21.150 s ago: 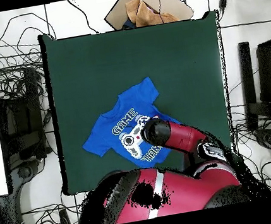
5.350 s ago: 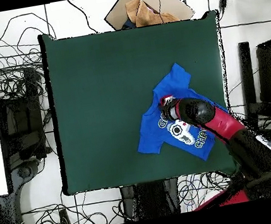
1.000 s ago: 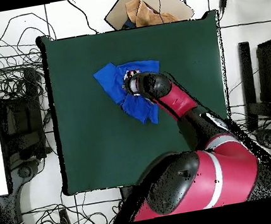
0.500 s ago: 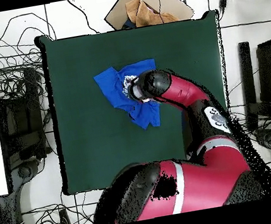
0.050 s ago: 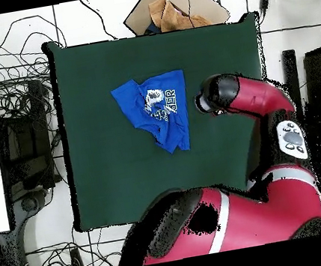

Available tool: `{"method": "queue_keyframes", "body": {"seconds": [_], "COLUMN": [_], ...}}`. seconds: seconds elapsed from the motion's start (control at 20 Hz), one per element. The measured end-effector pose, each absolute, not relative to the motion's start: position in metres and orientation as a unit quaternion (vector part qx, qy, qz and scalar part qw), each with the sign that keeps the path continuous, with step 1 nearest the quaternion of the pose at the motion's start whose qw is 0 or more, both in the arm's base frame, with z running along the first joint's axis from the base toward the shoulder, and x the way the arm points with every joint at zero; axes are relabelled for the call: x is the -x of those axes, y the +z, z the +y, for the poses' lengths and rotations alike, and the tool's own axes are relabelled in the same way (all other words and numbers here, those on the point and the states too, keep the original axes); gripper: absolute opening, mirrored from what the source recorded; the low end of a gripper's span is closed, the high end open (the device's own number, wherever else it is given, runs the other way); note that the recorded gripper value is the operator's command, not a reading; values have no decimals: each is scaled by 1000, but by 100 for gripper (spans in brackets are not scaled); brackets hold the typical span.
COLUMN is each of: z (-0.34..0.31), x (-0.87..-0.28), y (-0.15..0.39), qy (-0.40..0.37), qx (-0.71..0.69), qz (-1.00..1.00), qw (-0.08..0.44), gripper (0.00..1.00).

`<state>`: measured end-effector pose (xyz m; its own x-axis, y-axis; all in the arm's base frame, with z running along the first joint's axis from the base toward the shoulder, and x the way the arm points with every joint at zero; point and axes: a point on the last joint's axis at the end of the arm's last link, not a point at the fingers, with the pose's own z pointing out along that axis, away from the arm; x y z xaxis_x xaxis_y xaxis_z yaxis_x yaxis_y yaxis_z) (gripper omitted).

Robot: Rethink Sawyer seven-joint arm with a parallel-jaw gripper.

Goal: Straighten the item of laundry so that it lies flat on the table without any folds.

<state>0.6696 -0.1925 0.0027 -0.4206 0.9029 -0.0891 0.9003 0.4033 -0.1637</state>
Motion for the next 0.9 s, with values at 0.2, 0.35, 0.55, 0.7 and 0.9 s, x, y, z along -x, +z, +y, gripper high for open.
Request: {"method": "queue_keyframes", "body": {"seconds": [0.2,0.35,0.55,0.7,0.9], "z": [-220,-226,-234,-245,-254], "x": [-672,-670,-662,-655,-654], "y": [17,33,72,104,127], "qy": [105,103,98,93,91], "qx": [544,550,562,575,582], "qz": [-833,-829,-821,-812,-807], "qw": [-11,-16,-25,-37,-51], "gripper": [0,0,0,0,0]}}
